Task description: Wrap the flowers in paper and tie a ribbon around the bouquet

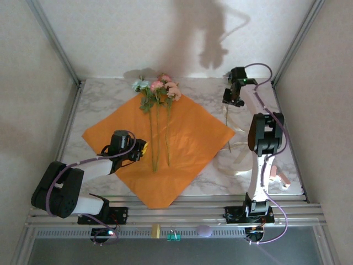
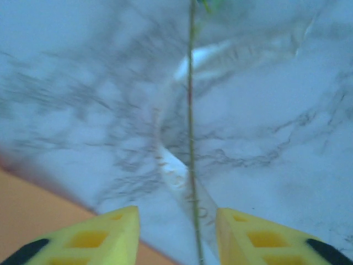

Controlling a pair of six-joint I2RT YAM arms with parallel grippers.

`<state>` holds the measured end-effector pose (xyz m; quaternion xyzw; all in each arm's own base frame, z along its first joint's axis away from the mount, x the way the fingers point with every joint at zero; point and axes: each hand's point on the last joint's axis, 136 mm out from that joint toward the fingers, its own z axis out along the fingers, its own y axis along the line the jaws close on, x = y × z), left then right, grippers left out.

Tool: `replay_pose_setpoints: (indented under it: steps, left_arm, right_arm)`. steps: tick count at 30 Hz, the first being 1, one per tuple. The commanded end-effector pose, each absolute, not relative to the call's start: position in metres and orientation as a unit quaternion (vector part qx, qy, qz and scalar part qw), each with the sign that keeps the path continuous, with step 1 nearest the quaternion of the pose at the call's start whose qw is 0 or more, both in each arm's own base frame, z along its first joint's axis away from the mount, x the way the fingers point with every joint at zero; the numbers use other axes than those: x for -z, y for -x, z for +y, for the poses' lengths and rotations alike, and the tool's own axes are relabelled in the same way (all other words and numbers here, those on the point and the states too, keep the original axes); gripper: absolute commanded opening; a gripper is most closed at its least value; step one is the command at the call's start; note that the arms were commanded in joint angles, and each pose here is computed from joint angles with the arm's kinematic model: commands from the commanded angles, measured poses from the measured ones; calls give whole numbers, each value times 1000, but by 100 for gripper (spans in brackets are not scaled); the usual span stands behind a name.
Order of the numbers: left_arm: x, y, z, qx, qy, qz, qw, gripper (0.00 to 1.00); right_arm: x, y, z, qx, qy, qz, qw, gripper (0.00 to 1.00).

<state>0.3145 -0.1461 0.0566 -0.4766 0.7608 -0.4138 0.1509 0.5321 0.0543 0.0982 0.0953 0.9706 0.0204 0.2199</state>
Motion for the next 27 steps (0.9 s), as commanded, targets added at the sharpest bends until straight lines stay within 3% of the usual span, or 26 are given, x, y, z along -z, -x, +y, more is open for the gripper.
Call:
replay_pose_setpoints:
  steps: [1, 14, 27]
  left_arm:
    - [-57, -310, -148, 408, 467, 770, 149, 19]
    - [-59, -310, -147, 406, 469, 770, 149, 20]
    - [-56, -309, -148, 398, 467, 777, 143, 19]
  right_arm:
    - [-90, -542, 45, 6, -85, 974, 208, 33]
    - [-50, -563, 31, 0, -112, 977, 180, 24]
    - [-36, -580, 42, -27, -107, 977, 184, 27]
